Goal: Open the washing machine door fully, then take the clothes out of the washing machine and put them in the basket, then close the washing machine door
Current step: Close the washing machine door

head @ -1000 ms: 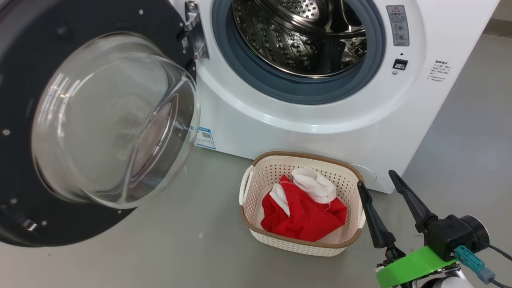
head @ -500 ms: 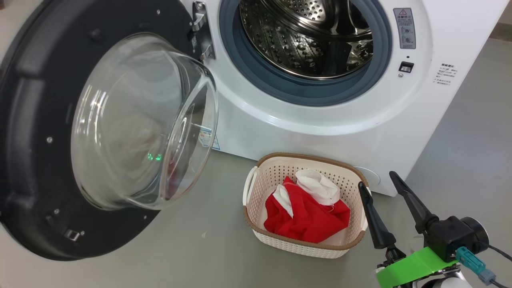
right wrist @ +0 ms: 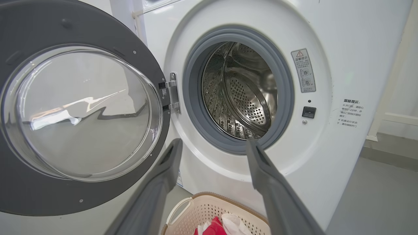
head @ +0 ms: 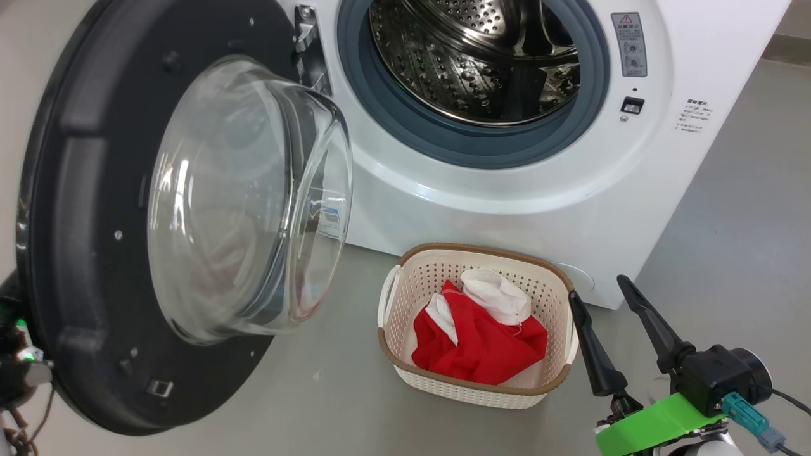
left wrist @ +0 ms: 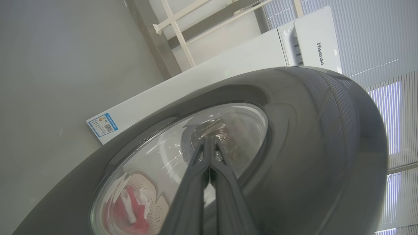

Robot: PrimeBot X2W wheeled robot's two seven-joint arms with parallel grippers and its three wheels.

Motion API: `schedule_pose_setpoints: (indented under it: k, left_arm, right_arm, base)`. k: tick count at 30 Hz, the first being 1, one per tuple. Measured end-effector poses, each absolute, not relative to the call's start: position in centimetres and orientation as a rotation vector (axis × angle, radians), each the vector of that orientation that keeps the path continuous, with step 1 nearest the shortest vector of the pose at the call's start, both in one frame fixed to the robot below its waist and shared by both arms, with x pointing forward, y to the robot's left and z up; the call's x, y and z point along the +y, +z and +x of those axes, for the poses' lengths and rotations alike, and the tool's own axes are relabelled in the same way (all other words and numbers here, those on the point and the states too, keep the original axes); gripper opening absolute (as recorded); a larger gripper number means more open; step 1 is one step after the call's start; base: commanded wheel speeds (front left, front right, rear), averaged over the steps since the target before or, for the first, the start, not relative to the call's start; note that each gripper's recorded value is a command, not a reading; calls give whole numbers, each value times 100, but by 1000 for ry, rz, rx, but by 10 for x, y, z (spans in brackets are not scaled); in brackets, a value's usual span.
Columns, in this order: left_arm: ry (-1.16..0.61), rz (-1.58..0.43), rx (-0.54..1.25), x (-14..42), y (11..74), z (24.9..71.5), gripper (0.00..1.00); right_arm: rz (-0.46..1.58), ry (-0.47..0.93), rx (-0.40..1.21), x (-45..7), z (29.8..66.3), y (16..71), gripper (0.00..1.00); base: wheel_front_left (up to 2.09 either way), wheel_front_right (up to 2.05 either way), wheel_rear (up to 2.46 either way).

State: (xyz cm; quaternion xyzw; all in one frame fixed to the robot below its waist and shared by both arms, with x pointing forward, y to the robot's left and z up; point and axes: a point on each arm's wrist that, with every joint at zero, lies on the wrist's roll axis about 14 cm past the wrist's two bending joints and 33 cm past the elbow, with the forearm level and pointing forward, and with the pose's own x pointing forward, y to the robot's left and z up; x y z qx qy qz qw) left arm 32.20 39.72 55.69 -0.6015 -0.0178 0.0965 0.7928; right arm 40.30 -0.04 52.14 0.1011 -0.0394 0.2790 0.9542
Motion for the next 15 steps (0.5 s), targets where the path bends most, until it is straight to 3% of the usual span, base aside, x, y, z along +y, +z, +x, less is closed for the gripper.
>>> schedule_pose_setpoints:
  k: [15]
  left_arm:
    - [89, -1357, -60, 352, 568, 320, 0]
  right_arm:
    - [214, 521, -91, -17, 399, 525, 100]
  base:
    - [0, 0, 0]
